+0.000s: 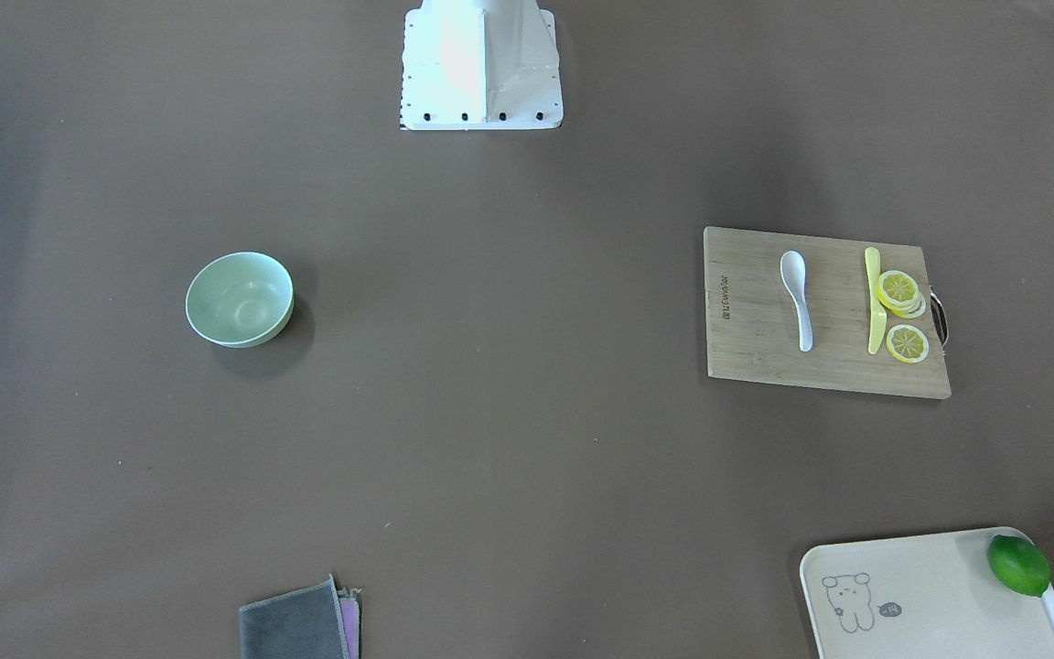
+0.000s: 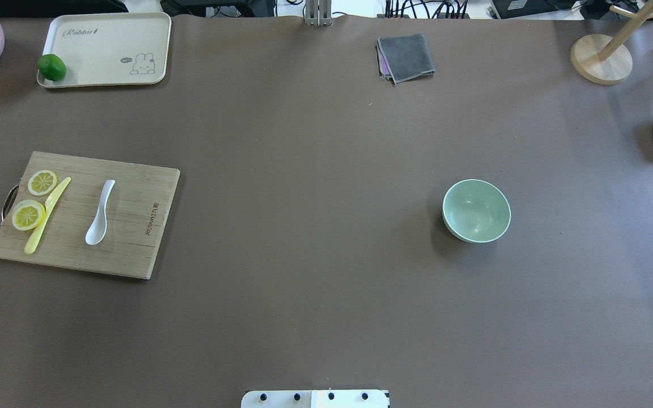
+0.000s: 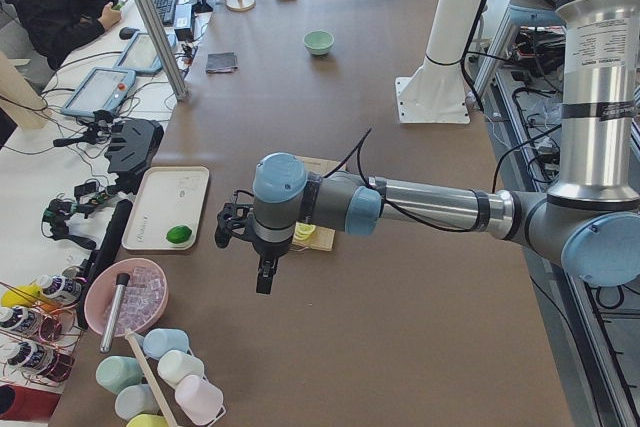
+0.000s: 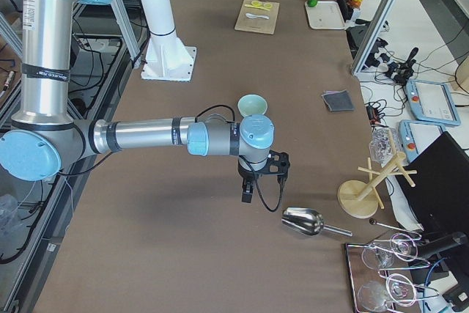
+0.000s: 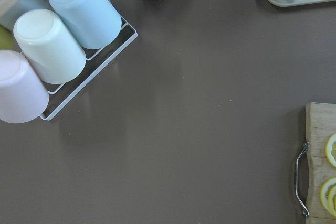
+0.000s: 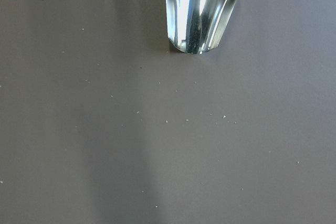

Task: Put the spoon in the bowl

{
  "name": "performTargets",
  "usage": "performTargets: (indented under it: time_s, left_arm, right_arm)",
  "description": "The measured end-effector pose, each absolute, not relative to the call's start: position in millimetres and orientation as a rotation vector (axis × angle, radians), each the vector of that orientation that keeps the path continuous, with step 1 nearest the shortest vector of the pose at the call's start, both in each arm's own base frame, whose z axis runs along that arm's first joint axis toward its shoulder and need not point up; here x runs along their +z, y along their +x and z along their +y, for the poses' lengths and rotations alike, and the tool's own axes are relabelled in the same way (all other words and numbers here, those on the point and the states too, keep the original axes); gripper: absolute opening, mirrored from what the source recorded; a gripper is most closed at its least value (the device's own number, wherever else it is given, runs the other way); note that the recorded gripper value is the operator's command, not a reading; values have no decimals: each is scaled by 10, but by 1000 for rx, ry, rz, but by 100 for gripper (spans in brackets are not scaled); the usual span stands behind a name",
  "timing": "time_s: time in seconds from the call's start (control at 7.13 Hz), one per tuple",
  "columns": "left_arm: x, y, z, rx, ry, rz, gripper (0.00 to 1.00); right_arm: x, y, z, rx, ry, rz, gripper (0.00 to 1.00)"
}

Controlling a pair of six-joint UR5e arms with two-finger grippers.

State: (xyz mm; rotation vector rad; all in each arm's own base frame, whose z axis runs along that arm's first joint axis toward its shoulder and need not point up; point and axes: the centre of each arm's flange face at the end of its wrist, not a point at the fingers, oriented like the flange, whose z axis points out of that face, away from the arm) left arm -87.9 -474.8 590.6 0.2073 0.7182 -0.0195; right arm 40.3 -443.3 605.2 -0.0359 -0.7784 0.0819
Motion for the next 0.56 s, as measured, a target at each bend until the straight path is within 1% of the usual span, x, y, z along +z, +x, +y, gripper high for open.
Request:
performTargets:
  time_s: [0.28,0.56]
  left_arm:
    - [5620,-821,-4855,14,261,768,98]
    - [5157,-503,-5114,121,362,865,98]
  right_arm:
    - [5649,315,-4621,33,38,-795,100]
    - [5036,-68,-4972,-60,115,-853,100]
